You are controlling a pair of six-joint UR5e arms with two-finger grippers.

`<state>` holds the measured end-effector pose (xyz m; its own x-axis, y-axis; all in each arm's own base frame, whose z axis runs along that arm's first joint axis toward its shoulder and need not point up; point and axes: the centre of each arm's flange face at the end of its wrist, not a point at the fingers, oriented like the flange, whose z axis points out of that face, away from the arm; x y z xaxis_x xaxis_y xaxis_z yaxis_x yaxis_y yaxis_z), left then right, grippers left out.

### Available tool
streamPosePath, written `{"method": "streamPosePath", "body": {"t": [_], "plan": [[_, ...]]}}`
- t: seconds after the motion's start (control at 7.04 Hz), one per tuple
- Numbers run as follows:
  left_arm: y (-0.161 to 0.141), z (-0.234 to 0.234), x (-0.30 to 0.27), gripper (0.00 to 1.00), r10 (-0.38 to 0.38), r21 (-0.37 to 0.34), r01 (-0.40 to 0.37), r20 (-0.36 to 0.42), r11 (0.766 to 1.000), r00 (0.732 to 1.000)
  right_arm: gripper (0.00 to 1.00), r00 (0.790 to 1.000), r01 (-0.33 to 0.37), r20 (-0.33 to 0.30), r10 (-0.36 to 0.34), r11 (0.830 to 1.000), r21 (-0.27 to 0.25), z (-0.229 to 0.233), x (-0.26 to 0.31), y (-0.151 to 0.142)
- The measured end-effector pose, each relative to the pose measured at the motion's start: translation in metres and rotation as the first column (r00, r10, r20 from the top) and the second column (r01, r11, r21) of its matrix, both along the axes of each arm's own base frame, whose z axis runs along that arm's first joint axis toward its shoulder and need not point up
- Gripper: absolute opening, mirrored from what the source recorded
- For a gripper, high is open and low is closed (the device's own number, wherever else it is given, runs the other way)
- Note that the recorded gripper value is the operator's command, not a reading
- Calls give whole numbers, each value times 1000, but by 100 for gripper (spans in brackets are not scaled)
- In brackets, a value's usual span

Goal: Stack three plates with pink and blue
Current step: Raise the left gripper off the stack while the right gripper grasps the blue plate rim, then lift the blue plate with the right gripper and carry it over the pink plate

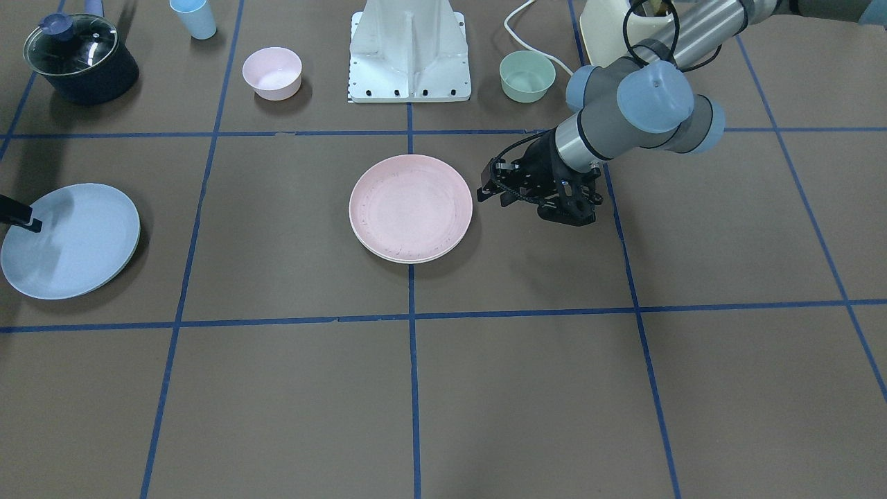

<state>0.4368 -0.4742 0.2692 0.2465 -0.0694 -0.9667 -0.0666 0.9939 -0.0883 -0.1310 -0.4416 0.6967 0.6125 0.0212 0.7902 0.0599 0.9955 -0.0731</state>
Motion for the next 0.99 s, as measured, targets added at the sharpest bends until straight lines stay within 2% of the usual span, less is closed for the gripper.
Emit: {"method": "streamPosePath", "body": {"t": [0.14,0.28,0.71,0.99], "plan": [[0,0,0,54,0,0,0,0,1000,1000,11,1000,0,-3,0,1000,-5,3,0,0],[0,0,0,54,-1,0,1,0,1000,1000,0,1000,0,-5,0,1000,-9,5,0,1],[2,2,-5,54,-2,0,2,0,1000,1000,0,1000,0,6,0,1000,3,-4,-1,-1],[5,2,-7,54,-2,3,2,-3,1000,1000,0,999,-25,41,24,999,41,-46,-3,-7]]}}
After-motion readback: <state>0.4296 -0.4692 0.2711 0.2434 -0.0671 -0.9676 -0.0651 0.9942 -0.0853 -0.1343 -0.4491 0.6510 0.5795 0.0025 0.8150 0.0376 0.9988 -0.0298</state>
